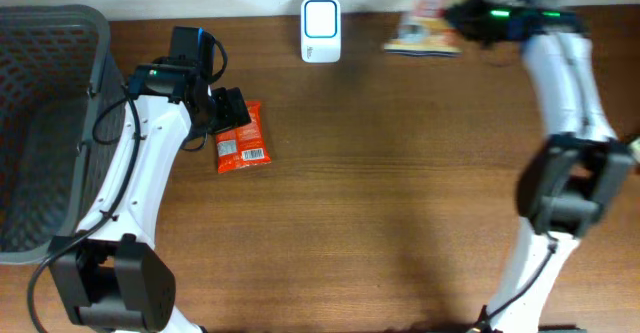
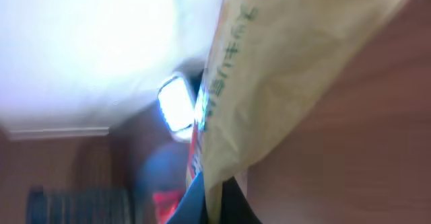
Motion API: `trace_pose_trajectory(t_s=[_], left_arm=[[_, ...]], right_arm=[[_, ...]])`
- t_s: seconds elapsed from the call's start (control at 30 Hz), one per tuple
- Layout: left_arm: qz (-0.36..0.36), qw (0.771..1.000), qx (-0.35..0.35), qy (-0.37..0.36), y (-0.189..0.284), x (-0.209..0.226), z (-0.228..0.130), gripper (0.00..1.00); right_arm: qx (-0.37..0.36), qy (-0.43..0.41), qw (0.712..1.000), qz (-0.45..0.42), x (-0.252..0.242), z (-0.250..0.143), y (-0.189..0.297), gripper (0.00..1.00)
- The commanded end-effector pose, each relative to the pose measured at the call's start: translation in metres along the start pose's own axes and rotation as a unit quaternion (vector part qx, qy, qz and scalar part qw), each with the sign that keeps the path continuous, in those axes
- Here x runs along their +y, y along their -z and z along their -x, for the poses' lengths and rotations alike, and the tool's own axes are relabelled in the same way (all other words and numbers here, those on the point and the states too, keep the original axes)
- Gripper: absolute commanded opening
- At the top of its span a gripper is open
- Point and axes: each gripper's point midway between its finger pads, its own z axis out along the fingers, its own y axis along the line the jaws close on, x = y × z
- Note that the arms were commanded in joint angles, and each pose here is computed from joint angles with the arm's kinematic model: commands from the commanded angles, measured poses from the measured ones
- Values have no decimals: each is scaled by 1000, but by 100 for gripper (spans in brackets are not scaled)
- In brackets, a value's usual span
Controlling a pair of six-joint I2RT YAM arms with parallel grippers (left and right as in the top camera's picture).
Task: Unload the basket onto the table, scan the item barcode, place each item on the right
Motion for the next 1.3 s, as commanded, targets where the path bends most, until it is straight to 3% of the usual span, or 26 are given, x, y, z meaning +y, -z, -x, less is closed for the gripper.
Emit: trace_pose_trajectory(t_s=[0.0, 0.13, 0.2, 0.43, 0.47, 0.5, 0.53, 0.57, 0.8, 0.93, 1.1, 1.27], left_arm=[[9, 1000, 1, 1, -2, 4, 1, 99], [9, 1000, 1, 1, -2, 4, 1, 99], [9, 1000, 1, 1, -2, 4, 1, 99], [9, 1000, 1, 1, -2, 4, 1, 99], [9, 1000, 1, 1, -2, 4, 1, 99], [9, 1000, 1, 1, -2, 4, 1, 99], [9, 1000, 1, 1, -2, 4, 1, 99], [9, 1000, 1, 1, -2, 4, 1, 99], [9, 1000, 1, 1, -2, 4, 1, 99], [9, 1000, 1, 1, -2, 4, 1, 99], [9, 1000, 1, 1, -2, 4, 1, 99], [-20, 1000, 23, 1, -2, -5, -8, 99]], right_arm=[[-56, 20, 997, -41, -41, 37, 92, 4], [-75, -63, 973, -209, -159, 36, 172, 4], [-66, -32, 971, -226, -179, 34, 190, 4], [-78, -90, 931, -344, -262, 26, 244, 4], [-77, -95, 929, -348, -266, 24, 246, 15], [-76, -96, 929, -348, -267, 24, 246, 54], [-75, -97, 929, -348, -267, 24, 246, 84], [-75, -98, 930, -347, -266, 23, 246, 99], [-65, -109, 961, -245, -211, 18, 238, 99], [19, -19, 998, -58, -119, -13, 201, 99], [134, 34, 989, -43, -69, -65, 133, 99], [229, 149, 962, -24, 4, -128, 50, 99]])
